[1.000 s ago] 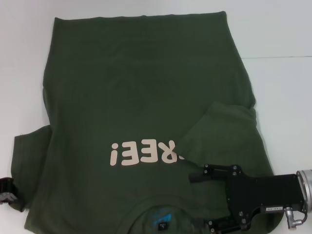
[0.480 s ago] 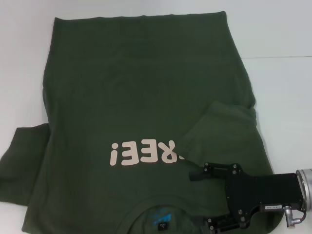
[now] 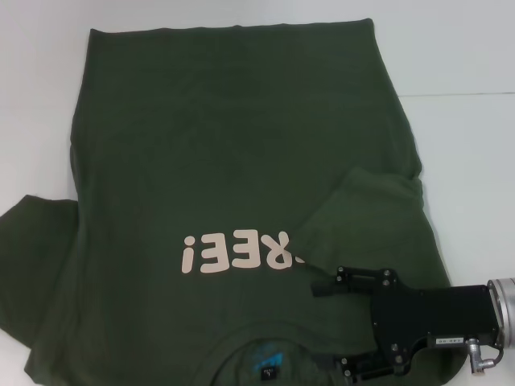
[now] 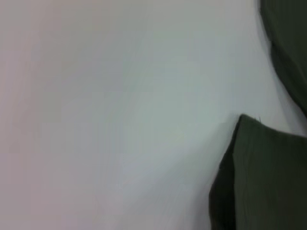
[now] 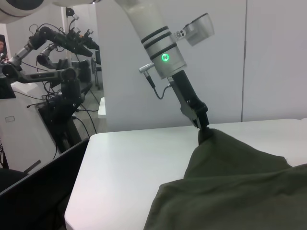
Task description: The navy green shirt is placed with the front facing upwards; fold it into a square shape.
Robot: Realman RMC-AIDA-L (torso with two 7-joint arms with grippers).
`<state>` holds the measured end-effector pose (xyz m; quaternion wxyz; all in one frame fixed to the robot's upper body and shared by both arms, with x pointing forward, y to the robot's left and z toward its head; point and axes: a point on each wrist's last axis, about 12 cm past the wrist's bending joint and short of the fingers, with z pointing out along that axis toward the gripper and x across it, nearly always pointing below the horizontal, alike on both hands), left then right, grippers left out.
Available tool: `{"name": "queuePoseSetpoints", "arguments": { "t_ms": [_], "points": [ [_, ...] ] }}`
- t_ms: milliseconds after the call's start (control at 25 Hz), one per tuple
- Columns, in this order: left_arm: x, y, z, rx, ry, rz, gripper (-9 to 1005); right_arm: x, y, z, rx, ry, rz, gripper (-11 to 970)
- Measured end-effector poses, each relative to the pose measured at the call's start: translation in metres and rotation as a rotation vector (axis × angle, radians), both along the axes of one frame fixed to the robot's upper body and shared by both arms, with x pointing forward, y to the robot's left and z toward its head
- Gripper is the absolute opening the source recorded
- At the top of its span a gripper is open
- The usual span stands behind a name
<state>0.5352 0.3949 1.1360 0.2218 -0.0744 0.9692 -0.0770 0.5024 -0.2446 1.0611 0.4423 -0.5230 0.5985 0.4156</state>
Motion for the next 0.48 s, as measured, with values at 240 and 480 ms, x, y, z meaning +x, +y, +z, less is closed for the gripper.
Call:
{"name": "queuePoseSetpoints", "arguments": {
  "t_ms": [240, 480],
  "points": [
    [0.0041, 0.0057, 0.0049, 0.03, -0.047, 0.032, 0, -0.0009, 0.0004, -0.0011, 0.005, 0.006, -0.006, 919],
    [0.0048, 0.0054, 0.0103, 0.04, -0.063, 0.032, 0, -0.0011, 0.0007, -0.0015, 0.013, 0.01, -0.012, 920]
  ]
}}
